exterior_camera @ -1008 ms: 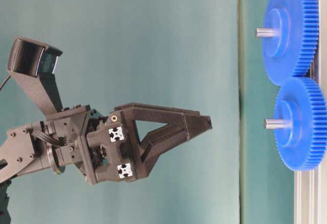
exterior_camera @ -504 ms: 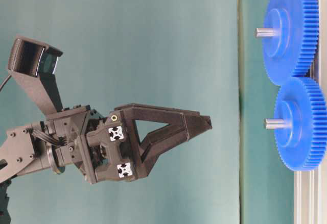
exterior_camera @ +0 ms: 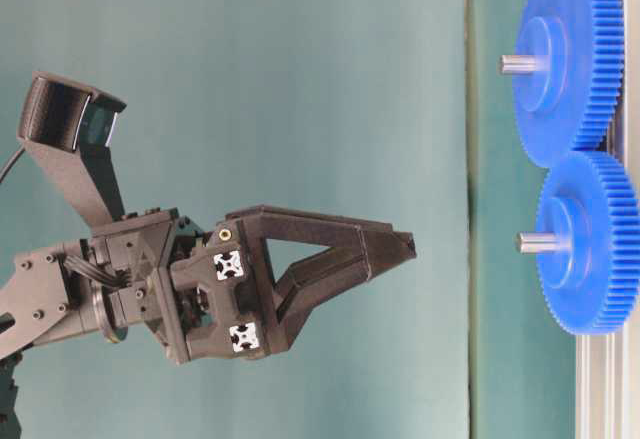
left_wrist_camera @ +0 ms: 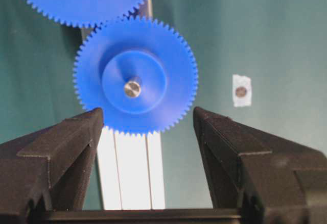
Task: Find the location of the shaft and insert the small gear.
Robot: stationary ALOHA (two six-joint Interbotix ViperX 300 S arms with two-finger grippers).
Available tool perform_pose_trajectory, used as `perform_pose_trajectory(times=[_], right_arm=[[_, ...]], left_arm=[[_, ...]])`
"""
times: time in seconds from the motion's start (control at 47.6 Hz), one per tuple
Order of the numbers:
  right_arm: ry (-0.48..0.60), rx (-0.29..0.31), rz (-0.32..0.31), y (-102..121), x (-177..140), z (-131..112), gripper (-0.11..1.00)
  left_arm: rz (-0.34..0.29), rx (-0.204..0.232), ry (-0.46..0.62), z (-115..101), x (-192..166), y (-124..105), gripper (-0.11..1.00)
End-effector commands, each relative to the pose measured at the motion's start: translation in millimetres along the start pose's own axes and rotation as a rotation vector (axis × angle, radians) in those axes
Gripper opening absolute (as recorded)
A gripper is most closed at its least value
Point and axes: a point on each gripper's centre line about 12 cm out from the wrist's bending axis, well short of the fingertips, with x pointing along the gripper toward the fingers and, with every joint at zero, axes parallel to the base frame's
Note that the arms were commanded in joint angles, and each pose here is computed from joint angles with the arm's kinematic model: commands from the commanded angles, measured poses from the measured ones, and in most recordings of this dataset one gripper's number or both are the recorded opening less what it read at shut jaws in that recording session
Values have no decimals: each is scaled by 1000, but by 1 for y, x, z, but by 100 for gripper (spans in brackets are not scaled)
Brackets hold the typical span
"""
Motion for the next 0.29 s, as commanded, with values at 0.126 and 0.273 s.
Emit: perform_pose_trajectory(times=[0.126, 0.273], right_arm=[[-8, 10, 0, 0, 1, 4, 1], [-8, 10, 0, 0, 1, 4, 1]], left_arm=[[9, 3, -47, 7, -16, 0, 69], [6, 1, -46, 7, -16, 0, 69]])
